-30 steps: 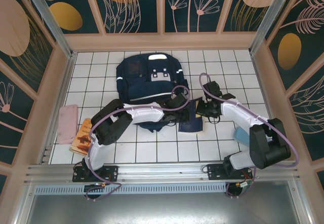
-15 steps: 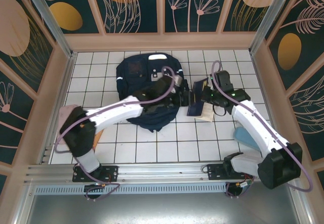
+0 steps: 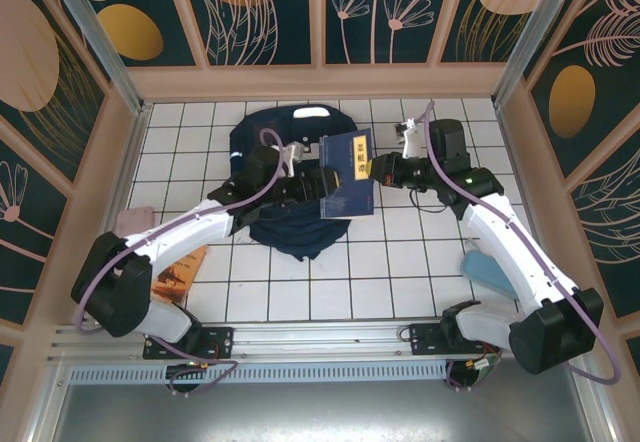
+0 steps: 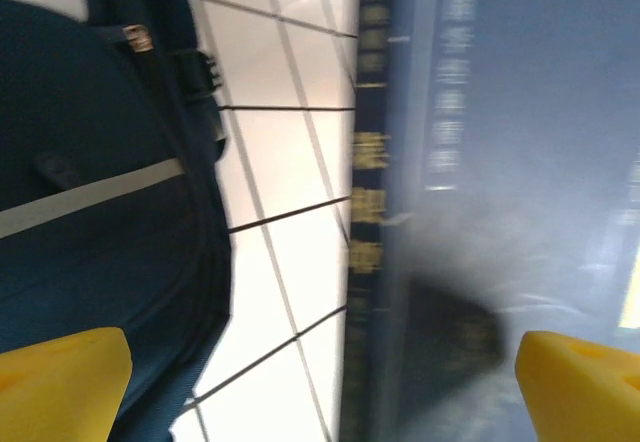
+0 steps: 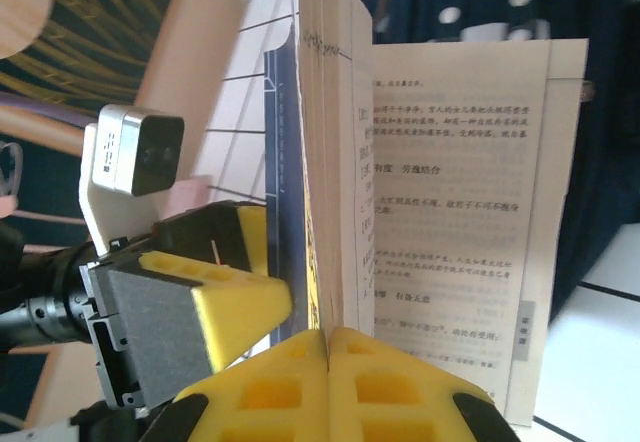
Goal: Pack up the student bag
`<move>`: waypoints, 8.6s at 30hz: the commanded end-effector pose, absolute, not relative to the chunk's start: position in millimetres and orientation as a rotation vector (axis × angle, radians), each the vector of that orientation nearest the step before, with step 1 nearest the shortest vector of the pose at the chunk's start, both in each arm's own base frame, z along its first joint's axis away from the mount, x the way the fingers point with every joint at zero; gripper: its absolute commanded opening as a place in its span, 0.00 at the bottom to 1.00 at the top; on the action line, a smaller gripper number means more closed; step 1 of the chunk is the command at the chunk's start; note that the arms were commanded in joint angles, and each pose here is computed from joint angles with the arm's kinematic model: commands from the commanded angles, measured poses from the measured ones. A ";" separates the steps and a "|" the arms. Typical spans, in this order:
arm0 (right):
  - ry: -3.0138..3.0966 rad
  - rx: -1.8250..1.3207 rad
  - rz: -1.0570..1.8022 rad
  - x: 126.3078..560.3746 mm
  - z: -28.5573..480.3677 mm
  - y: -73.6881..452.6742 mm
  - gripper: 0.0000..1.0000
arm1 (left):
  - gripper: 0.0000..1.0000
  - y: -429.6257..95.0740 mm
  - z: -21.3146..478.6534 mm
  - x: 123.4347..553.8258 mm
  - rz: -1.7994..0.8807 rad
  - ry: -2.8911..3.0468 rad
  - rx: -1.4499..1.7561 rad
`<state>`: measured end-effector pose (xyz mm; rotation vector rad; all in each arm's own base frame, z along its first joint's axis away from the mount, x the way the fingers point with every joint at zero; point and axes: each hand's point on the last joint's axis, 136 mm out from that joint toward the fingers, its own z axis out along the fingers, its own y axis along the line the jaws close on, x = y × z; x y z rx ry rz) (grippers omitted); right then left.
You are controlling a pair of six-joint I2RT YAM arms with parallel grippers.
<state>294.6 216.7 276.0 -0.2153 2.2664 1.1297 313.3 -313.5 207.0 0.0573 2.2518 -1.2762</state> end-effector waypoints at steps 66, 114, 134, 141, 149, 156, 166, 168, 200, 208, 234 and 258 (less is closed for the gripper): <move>1.566 0.403 2.003 308.8 312.6 259.1 0.56 | 0.03 -270.5 319.1 356.7 -1.661 1.641 -0.550; 1.844 0.549 1.089 324.2 264.2 129.4 0.00 | 0.87 -239.2 180.4 326.2 -0.872 2.308 -0.272; 1.959 0.681 0.960 321.4 232.5 93.3 0.00 | 0.78 -281.1 107.5 316.2 0.119 2.582 0.682; 1.971 0.681 0.971 318.3 229.4 93.5 0.00 | 0.69 -274.0 87.8 332.9 0.338 2.574 0.764; 1.977 0.671 0.984 316.9 228.9 95.7 0.00 | 0.43 -275.4 83.6 345.6 0.416 2.546 0.766; 1.984 0.675 0.985 315.6 226.6 96.0 0.00 | 0.26 -276.7 79.9 351.2 0.460 2.537 0.788; 1.977 0.686 0.983 313.8 226.5 94.3 0.00 | 0.04 -279.0 113.1 364.6 0.459 2.441 0.741; 1.979 0.686 0.987 313.7 226.2 94.8 0.00 | 0.02 -278.5 125.7 367.0 0.450 2.417 0.719; 2.093 0.362 1.554 265.9 199.1 210.6 0.00 | 0.00 -293.4 298.3 392.2 0.084 1.992 0.358; 1.952 0.374 1.569 316.0 214.2 252.1 0.00 | 0.00 -296.6 300.0 392.6 0.063 1.993 0.353; 1.932 0.892 1.474 428.5 122.4 353.9 0.02 | 0.00 -283.9 315.2 379.9 0.056 1.992 0.381; 2.336 0.689 1.292 292.6 103.5 260.2 0.56 | 0.00 -278.3 304.0 379.2 0.045 2.005 0.377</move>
